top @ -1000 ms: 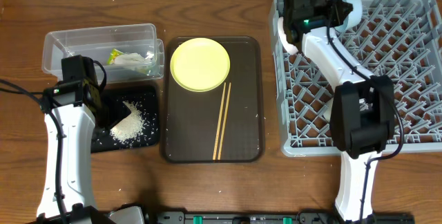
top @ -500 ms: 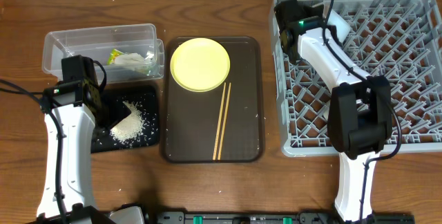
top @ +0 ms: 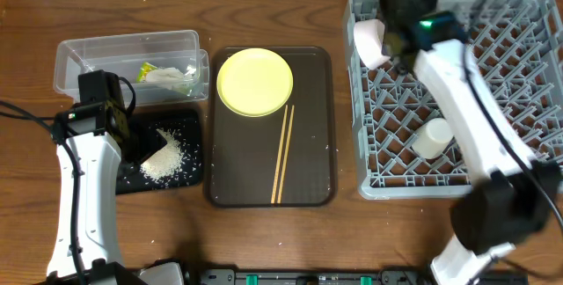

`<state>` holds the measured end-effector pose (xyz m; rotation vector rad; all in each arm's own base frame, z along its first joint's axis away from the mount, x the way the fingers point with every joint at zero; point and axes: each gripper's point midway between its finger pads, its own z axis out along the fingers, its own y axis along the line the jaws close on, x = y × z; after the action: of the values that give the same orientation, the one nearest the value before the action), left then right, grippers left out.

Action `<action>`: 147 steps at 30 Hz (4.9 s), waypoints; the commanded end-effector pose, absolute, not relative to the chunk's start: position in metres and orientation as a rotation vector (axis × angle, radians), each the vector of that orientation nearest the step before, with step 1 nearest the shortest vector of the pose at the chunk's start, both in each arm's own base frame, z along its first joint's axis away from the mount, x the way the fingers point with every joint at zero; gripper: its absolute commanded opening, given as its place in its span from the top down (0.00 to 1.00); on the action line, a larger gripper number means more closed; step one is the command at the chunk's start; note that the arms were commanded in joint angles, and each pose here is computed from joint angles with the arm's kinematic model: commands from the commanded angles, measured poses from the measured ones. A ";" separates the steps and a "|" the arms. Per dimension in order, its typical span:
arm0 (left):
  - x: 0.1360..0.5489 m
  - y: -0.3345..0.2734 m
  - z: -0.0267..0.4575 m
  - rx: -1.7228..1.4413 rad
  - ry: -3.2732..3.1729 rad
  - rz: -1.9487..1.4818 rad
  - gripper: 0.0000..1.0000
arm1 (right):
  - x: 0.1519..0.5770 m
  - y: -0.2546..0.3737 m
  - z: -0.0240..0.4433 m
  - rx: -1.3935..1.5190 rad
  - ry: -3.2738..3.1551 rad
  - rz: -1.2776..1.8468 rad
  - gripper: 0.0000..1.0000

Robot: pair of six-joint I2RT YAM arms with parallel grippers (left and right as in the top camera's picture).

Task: Sort waste into correct bins and load items into the dishwasher rack
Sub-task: 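Move the right gripper to the dark tray and grasp one chopstick, then carry the chopstick with the right gripper and drop it into the rack, then return the right gripper to the tray and grasp the second chopstick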

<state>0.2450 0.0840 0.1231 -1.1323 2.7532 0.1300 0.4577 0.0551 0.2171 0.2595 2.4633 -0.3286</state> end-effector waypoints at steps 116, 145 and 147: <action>0.245 0.086 0.127 -1.142 2.739 0.135 0.12 | 0.334 0.114 0.080 -0.190 3.071 0.028 0.90; 0.245 0.086 0.127 -1.142 2.739 0.134 0.12 | 0.318 0.305 0.107 -0.344 2.883 0.366 0.41; 0.245 0.086 0.127 -1.142 2.739 0.135 0.12 | 0.307 0.315 0.087 -0.324 2.937 0.341 0.41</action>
<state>0.2443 0.0837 0.1229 -1.1358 2.7550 0.1299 0.3202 0.3025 0.1113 -0.4426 2.8507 0.3564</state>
